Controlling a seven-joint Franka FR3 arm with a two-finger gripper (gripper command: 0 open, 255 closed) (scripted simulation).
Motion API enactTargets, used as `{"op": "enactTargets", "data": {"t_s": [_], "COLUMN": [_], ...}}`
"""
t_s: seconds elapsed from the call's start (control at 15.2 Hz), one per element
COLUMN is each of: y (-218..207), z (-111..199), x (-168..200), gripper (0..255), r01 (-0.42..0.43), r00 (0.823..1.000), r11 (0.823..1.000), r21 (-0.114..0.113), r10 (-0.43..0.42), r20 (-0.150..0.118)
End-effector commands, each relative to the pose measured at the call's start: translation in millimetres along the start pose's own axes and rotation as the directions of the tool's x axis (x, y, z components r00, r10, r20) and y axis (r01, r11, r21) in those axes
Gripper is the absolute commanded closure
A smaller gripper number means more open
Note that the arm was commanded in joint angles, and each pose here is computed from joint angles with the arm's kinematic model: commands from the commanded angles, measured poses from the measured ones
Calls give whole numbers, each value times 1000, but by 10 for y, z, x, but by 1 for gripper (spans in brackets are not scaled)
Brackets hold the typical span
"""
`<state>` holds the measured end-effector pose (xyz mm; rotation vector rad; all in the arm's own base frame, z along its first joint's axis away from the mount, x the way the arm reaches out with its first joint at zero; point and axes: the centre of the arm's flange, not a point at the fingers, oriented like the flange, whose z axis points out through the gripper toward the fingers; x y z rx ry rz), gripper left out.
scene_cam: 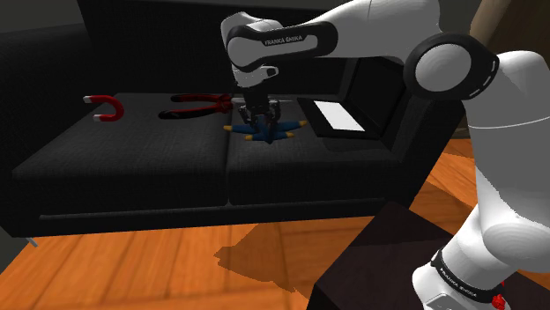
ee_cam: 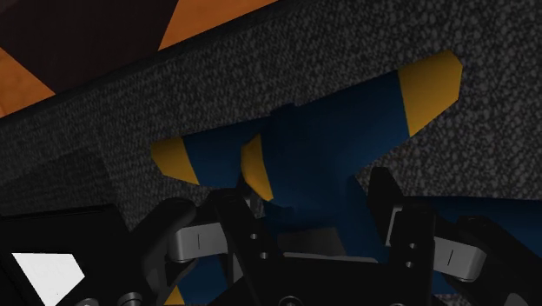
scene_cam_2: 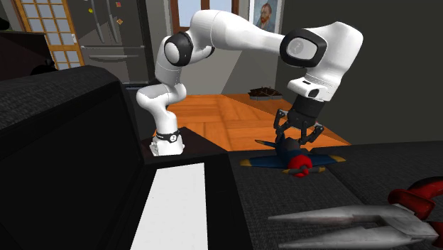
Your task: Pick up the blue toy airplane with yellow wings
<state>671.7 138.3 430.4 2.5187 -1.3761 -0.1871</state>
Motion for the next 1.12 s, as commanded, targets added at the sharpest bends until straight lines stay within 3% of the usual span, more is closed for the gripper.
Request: {"op": "enactTargets", "data": {"t_s": [0.0, 1.06], "y": [16, 234], "z": [-35, -750], "x": [6, 17], "gripper": [255, 255], "r01": [0, 0], "r00": [1000, 1000], "r11": [1000, 1000], "r21": [-2, -2], "r10": [0, 0], "r20": [1, 1]}}
